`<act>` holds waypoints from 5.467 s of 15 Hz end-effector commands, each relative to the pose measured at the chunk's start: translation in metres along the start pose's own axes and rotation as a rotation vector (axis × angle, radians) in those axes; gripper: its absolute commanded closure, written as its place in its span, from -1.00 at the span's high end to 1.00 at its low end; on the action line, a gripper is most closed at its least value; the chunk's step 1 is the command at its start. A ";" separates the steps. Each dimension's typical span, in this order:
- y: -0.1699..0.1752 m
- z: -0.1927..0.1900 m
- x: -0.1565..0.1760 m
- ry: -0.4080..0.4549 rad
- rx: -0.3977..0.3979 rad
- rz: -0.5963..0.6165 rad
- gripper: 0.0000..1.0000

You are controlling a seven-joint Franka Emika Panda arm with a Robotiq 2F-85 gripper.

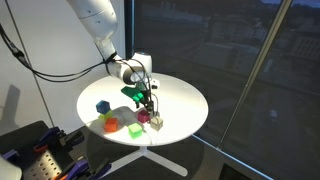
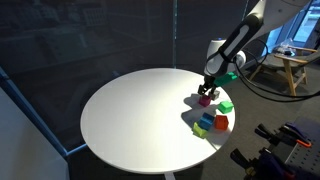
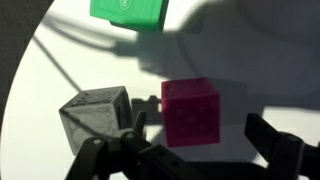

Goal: Pick up the pink block and put it on the blue block

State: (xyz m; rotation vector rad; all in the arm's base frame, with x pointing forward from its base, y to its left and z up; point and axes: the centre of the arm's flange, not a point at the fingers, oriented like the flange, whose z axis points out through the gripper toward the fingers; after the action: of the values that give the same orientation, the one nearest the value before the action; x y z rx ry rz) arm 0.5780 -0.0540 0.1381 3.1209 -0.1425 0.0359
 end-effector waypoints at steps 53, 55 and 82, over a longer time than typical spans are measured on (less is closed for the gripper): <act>-0.029 -0.134 -0.029 0.021 0.016 -0.200 -0.43; -0.033 -0.140 -0.038 0.019 0.018 -0.231 -0.43; -0.050 -0.146 -0.080 -0.062 0.015 -0.360 -0.43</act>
State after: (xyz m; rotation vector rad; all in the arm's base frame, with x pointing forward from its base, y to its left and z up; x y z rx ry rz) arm 0.5021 0.0059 0.2790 3.1147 0.4163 -0.0799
